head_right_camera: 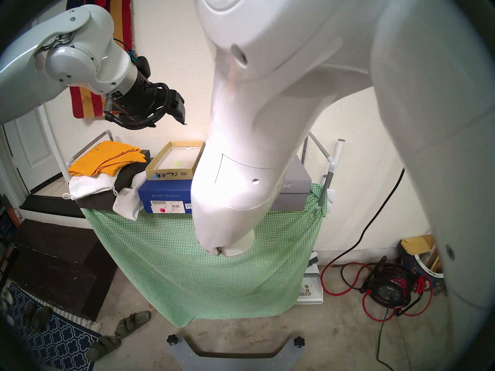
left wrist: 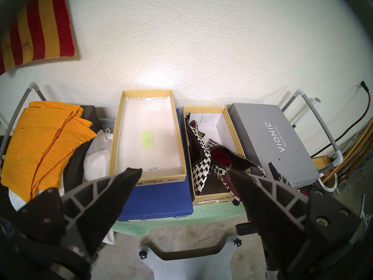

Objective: Take shoe out of the box

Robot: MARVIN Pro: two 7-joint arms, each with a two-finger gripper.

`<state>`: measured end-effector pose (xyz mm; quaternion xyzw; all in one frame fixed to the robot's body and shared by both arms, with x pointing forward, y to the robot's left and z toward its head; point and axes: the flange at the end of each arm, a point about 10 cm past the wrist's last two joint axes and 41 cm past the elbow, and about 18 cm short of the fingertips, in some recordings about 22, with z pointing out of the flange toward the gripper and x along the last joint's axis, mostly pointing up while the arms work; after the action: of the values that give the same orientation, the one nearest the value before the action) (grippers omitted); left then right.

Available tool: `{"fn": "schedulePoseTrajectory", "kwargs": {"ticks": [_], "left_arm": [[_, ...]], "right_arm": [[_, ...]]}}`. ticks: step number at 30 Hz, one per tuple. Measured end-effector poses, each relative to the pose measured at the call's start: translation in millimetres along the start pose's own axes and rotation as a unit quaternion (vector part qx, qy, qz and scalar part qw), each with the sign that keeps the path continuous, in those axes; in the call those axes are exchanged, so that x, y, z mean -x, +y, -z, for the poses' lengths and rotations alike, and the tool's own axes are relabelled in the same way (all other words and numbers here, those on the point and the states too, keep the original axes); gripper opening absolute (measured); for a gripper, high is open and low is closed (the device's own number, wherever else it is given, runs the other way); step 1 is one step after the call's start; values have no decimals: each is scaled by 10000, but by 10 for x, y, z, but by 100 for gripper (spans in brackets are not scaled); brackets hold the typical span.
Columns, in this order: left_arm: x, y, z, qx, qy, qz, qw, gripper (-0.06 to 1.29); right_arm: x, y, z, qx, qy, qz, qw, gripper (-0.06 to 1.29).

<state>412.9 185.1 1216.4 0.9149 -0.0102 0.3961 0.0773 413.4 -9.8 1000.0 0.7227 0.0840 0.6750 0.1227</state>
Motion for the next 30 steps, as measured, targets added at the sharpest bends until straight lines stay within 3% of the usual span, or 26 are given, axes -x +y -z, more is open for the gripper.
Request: {"fn": "schedulePoseTrajectory", "kwargs": {"ticks": [6,9,10,11,13,15,17,27,28,29,30], "left_arm": [[0,0,0,0,0,0,10000,121],[0,0,0,0,0,0,10000,121],[0,0,0,0,0,0,10000,121],[0,0,0,0,0,0,10000,121],[0,0,0,0,0,0,10000,121],[0,0,0,0,0,0,10000,121],[0,0,0,0,0,0,10000,121],[0,0,0,0,0,0,10000,121],[0,0,0,0,0,0,10000,121],[0,0,0,0,0,0,10000,121],[0,0,0,0,0,0,10000,121]], "right_arm": [[-25,-30,-48,-19,-37,49,10000,69],[-24,-63,-78,-149,-82,68,9998,86],[-28,-77,-97,-199,-97,76,9997,101],[-33,-89,-112,-231,-108,80,9996,106],[-44,-121,-158,-306,-144,97,9994,65],[-49,-139,-182,-344,-165,105,9992,46],[-52,-164,-213,-383,-193,115,9990,39],[-32,-213,-224,-382,-196,178,9989,34],[-31,-214,-225,-370,-188,187,9990,25],[-30,-215,-227,-362,-183,192,9990,3],[-29,-215,-231,-346,-170,201,9991,1]]}}
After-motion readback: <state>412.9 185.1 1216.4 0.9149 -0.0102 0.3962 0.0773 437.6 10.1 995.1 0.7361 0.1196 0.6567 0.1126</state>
